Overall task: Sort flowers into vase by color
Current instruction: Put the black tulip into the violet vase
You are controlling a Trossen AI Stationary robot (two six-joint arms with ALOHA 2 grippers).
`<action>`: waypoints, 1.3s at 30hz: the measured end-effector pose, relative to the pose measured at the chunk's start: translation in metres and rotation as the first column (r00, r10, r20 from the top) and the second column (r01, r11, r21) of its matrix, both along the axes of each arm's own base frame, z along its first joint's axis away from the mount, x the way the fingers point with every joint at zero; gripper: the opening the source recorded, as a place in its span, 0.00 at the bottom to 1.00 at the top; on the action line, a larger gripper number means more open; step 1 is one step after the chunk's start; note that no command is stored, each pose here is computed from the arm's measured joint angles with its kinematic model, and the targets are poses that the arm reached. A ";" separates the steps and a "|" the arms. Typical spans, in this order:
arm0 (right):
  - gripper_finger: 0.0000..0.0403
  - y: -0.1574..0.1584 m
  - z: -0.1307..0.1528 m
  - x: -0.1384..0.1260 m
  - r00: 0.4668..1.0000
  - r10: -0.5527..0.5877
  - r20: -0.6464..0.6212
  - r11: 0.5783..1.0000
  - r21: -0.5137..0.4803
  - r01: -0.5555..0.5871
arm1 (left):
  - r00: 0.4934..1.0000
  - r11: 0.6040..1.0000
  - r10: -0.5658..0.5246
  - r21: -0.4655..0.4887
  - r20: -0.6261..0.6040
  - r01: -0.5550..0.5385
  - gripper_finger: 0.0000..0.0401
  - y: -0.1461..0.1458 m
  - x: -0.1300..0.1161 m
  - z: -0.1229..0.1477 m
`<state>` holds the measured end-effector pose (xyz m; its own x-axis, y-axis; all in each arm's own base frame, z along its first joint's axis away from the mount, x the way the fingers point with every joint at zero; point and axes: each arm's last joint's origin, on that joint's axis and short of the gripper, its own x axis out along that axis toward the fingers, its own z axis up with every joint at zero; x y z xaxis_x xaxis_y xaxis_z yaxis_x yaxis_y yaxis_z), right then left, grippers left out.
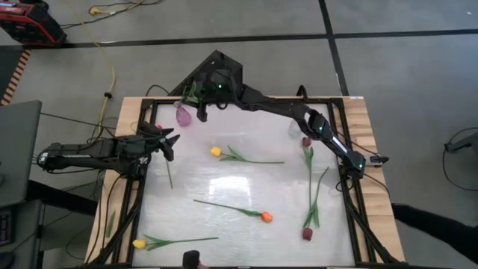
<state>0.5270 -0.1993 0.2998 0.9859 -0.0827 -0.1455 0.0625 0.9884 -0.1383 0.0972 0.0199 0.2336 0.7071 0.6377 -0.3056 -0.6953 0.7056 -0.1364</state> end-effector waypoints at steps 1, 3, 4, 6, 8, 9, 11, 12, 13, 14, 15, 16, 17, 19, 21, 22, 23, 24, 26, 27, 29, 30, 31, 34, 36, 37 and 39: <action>0.48 -0.001 0.000 -0.003 1.000 -0.003 -0.031 1.000 0.012 0.003 | 1.000 1.000 -0.001 0.000 -0.001 0.001 0.44 0.000 0.000 0.000; 0.52 -0.003 0.005 -0.007 0.999 -0.009 -0.047 1.000 0.019 0.010 | 1.000 1.000 -0.006 -0.002 -0.001 0.006 0.44 0.000 0.000 0.000; 0.54 -0.004 0.007 -0.009 0.998 -0.013 -0.057 1.000 0.023 0.014 | 1.000 1.000 -0.008 -0.002 -0.001 0.008 0.44 0.000 0.000 0.000; 0.56 -0.006 0.010 -0.012 0.998 -0.018 -0.066 0.999 0.026 0.019 | 1.000 1.000 -0.015 -0.006 0.000 0.015 0.44 0.000 0.000 0.000; 0.58 -0.007 0.009 -0.014 0.996 -0.021 -0.081 0.999 0.039 0.024 | 1.000 1.000 -0.018 -0.008 -0.004 0.018 0.44 0.000 0.000 -0.001; 0.58 -0.007 0.008 -0.014 0.996 -0.023 -0.092 0.998 0.054 0.028 | 1.000 1.000 -0.024 -0.011 -0.004 0.024 0.44 -0.001 0.000 -0.001; 0.58 -0.009 0.007 -0.016 0.992 -0.028 -0.125 0.996 0.082 0.039 | 0.999 0.999 -0.032 -0.016 -0.003 0.032 0.44 -0.001 0.000 -0.001; 0.58 -0.009 0.007 -0.016 0.992 -0.028 -0.123 0.996 0.082 0.038 | 0.999 0.999 -0.032 -0.016 -0.003 0.032 0.44 -0.001 0.000 -0.001; 0.58 -0.009 0.008 -0.016 0.992 -0.028 -0.121 0.996 0.082 0.038 | 0.999 0.999 -0.032 -0.016 -0.004 0.032 0.44 -0.001 0.000 -0.001; 0.58 -0.009 0.008 -0.016 0.992 -0.028 -0.124 0.996 0.085 0.039 | 0.999 0.999 -0.032 -0.015 -0.004 0.032 0.44 -0.001 0.000 -0.001; 0.58 -0.009 0.007 -0.016 0.992 -0.027 -0.124 0.996 0.086 0.038 | 1.000 0.999 -0.031 -0.015 -0.003 0.031 0.44 -0.001 0.000 -0.001; 0.58 -0.007 0.007 -0.016 0.992 -0.025 -0.127 0.996 0.086 0.036 | 1.000 1.000 -0.027 -0.011 0.000 0.027 0.44 -0.001 0.001 0.000; 0.58 -0.006 0.007 -0.015 0.991 -0.022 -0.129 0.996 0.084 0.033 | 1.000 1.000 -0.023 0.005 0.000 0.023 0.44 0.000 0.001 0.001; 0.58 -0.004 0.007 -0.014 0.991 -0.018 -0.129 0.997 0.071 0.027 | 0.999 0.997 -0.040 0.062 0.011 0.039 0.44 0.000 0.003 0.006; 0.58 -0.002 0.007 -0.013 0.992 -0.013 -0.122 0.998 0.067 0.022 | 0.995 0.986 -0.085 0.151 0.050 0.076 0.44 -0.001 0.006 0.016; 0.58 -0.002 0.008 -0.013 0.993 -0.012 -0.121 0.998 0.066 0.021 | 0.991 0.974 -0.112 0.204 0.074 0.095 0.44 -0.001 0.008 0.022; 0.58 -0.001 0.007 -0.013 0.993 -0.012 -0.122 0.998 0.066 0.020 | 0.986 0.958 -0.140 0.265 0.095 0.111 0.44 -0.001 0.010 0.029; 0.58 -0.001 0.007 -0.013 0.992 -0.012 -0.122 0.998 0.067 0.020 | 0.981 0.938 -0.162 0.326 0.111 0.118 0.44 -0.002 0.013 0.035; 0.58 -0.002 0.007 -0.013 0.992 -0.013 -0.122 0.998 0.067 0.021 | 0.977 0.892 -0.179 0.438 0.115 0.112 0.44 -0.002 0.019 0.045; 0.58 -0.003 0.007 -0.013 0.992 -0.015 -0.122 0.998 0.067 0.023 | 0.979 0.866 -0.177 0.489 0.101 0.106 0.44 -0.002 0.023 0.049; 0.58 -0.003 0.007 -0.013 0.992 -0.015 -0.123 0.998 0.066 0.023 | 0.985 0.811 -0.165 0.576 0.058 0.102 0.44 -0.001 0.033 0.052; 0.58 -0.003 0.007 -0.013 0.992 -0.017 -0.123 0.998 0.066 0.025 | 0.987 0.785 -0.156 0.612 0.042 0.098 0.44 -0.001 0.038 0.054; 0.58 -0.003 0.007 -0.013 0.992 -0.017 -0.123 0.998 0.065 0.025 | 0.989 0.764 -0.147 0.638 0.025 0.097 0.44 0.000 0.043 0.055; 0.58 -0.002 0.007 -0.013 0.992 -0.016 -0.122 0.998 0.065 0.024 | 0.994 0.720 -0.104 0.688 -0.030 0.096 0.44 0.004 0.057 0.068; 0.58 -0.002 0.008 -0.013 0.993 -0.015 -0.121 0.998 0.063 0.023 | 0.996 0.706 -0.072 0.703 -0.049 0.085 0.44 0.009 0.067 0.081; 0.58 -0.002 0.008 -0.013 0.992 -0.015 -0.122 0.998 0.062 0.023 | 0.997 0.701 -0.056 0.708 -0.056 0.080 0.44 0.011 0.072 0.088; 0.58 -0.002 0.007 -0.013 0.992 -0.015 -0.122 0.998 0.062 0.023 | 0.995 0.703 -0.030 0.705 -0.098 0.091 0.44 0.017 0.083 0.096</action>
